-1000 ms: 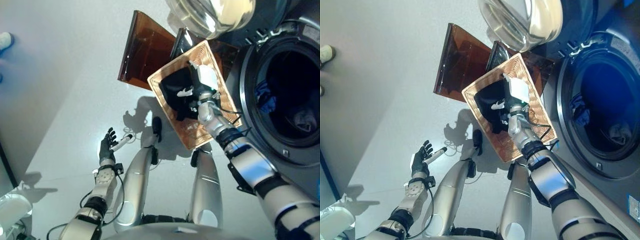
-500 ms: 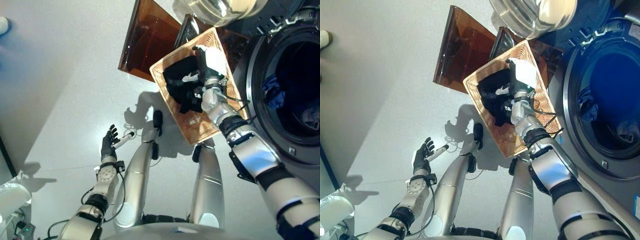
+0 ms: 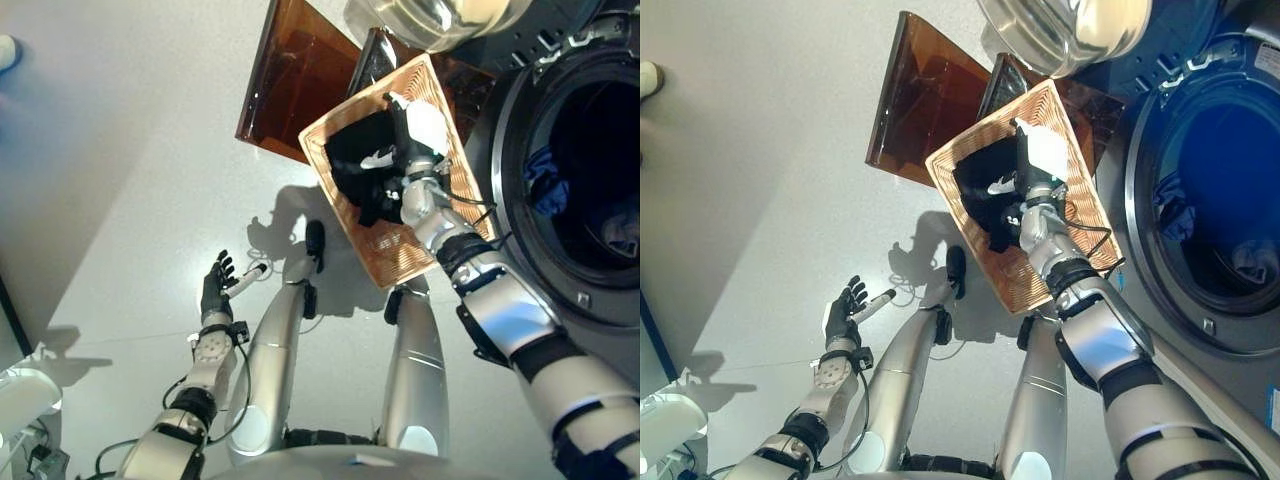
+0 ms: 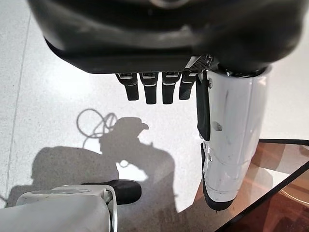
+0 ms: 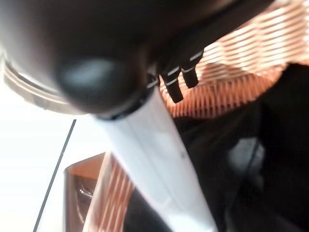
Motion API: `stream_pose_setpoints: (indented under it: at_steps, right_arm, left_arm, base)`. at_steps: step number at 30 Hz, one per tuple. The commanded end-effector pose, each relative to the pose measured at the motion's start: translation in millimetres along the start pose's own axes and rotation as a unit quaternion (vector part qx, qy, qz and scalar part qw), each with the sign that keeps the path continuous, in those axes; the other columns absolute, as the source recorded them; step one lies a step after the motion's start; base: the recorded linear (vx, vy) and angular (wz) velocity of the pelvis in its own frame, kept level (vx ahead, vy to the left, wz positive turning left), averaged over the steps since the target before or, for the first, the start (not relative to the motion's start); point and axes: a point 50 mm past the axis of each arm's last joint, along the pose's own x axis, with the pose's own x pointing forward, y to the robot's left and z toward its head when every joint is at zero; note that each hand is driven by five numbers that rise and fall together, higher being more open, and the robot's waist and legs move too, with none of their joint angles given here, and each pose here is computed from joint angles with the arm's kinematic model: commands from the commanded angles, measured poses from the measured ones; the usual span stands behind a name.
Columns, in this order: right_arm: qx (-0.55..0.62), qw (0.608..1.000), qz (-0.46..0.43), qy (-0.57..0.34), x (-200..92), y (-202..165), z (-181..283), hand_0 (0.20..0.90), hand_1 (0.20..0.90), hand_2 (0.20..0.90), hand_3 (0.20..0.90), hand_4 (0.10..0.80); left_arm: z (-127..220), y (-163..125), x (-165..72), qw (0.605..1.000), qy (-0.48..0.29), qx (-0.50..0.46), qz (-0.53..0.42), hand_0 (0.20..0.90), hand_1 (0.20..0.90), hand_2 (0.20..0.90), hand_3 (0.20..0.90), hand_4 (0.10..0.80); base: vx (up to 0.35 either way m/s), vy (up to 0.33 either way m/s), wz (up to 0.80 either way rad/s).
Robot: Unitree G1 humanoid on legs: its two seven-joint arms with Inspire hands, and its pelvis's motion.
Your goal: Pick up the clothes and place them into the washing machine
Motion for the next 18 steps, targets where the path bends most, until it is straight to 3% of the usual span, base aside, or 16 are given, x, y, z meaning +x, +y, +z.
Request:
stream_pose_setpoints:
  at_steps: [1,8,18]
  right_arm:
    - [0.023,0.999,0.028,-0.026,-9,15,8,0.900,0.900,0.900,0.900,0.800]
    - [0.036,0.996,0.083,0.011,-36,50,-12,0.900,0.900,0.900,0.900,0.800]
    - [0.029,0.996,0.075,0.028,-35,48,-19,0.900,0.900,0.900,0.900,0.800]
  left_arm:
    - [-9,29,-3,0.998,0.005,0.006,0.055,0.900,0.900,0.900,0.900,0.800]
    - [-13,26,-4,0.998,0.017,0.010,0.055,0.900,0.900,0.900,0.900,0.800]
    - [-4,19,-4,0.999,-0.009,-0.002,0.038,0.900,0.900,0.900,0.900,0.800]
  base:
    - [0.000,0.000,0.00]
    - [0.001,-0.003,-0.01]
    - [-0.007,-0.007,0.00]
